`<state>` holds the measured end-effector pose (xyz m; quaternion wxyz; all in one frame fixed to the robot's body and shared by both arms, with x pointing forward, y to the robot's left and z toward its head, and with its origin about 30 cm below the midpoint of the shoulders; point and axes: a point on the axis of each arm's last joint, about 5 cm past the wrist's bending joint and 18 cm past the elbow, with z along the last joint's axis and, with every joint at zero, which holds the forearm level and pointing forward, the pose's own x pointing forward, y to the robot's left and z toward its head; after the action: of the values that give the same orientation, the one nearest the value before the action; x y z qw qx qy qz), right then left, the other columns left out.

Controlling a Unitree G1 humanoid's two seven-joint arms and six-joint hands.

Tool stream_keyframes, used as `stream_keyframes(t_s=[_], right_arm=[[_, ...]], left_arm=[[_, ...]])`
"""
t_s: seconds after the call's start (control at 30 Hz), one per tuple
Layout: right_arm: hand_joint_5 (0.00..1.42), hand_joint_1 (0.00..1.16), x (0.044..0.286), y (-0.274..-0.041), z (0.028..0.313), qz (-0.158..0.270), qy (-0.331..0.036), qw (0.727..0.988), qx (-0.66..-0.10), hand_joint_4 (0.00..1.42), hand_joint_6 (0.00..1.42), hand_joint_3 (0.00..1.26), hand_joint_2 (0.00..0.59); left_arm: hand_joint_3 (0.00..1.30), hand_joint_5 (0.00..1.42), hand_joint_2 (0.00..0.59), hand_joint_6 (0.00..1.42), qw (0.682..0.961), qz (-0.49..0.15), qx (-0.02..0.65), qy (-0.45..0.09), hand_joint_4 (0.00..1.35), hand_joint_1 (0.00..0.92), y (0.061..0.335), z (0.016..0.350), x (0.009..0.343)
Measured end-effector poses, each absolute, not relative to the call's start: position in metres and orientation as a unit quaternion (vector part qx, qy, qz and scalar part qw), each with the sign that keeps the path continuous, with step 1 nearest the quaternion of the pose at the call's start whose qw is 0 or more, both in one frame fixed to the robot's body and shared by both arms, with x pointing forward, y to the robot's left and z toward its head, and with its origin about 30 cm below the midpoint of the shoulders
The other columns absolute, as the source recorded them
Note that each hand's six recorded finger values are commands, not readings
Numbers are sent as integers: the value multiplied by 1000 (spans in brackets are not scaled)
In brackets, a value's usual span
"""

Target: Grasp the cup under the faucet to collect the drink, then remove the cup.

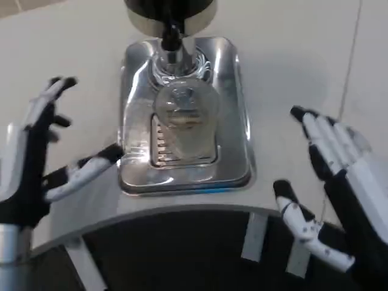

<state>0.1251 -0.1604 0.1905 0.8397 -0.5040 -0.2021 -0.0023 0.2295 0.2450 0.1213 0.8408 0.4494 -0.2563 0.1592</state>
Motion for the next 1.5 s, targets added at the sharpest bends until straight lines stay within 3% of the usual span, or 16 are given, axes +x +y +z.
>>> stream_keyframes(t_s=[0.1, 0.23, 0.5, 0.63, 0.93, 1.13, 1.5], right_arm=[[0, 215, 136, -160, 201, 3, -220, 857, -466, 0, 0, 0, 537], [0, 215, 150, -157, 217, 20, -250, 870, -425, 0, 0, 0, 537], [0, 212, 178, -136, 254, 86, -317, 890, -317, 0, 0, 0, 538], [0, 219, 190, -129, 258, 129, -320, 896, -281, 0, 0, 0, 542], [0, 226, 212, -121, 239, 206, -297, 924, -126, 0, 0, 0, 547], [0, 233, 219, -117, 235, 221, -311, 919, -96, 0, 0, 0, 535], [0, 220, 228, -100, 252, 254, -354, 895, -92, 0, 0, 0, 529]], left_arm=[[7, 166, 31, 216, 818, 133, 513, -221, 0, 1, 258, 121, 204], [0, 20, 70, 79, 803, 99, 554, -197, 0, 2, 253, 124, 178], [0, 18, 89, 59, 802, 28, 576, -159, 0, 0, 236, 116, 153], [0, 16, 94, 59, 801, 30, 576, -160, 0, 0, 236, 118, 152], [0, 13, 98, 56, 803, 34, 575, -156, 0, 0, 238, 117, 146], [0, 13, 101, 56, 805, 39, 572, -156, 0, 0, 238, 117, 145], [0, 23, 105, 69, 810, 47, 563, -159, 0, 0, 236, 115, 145]])
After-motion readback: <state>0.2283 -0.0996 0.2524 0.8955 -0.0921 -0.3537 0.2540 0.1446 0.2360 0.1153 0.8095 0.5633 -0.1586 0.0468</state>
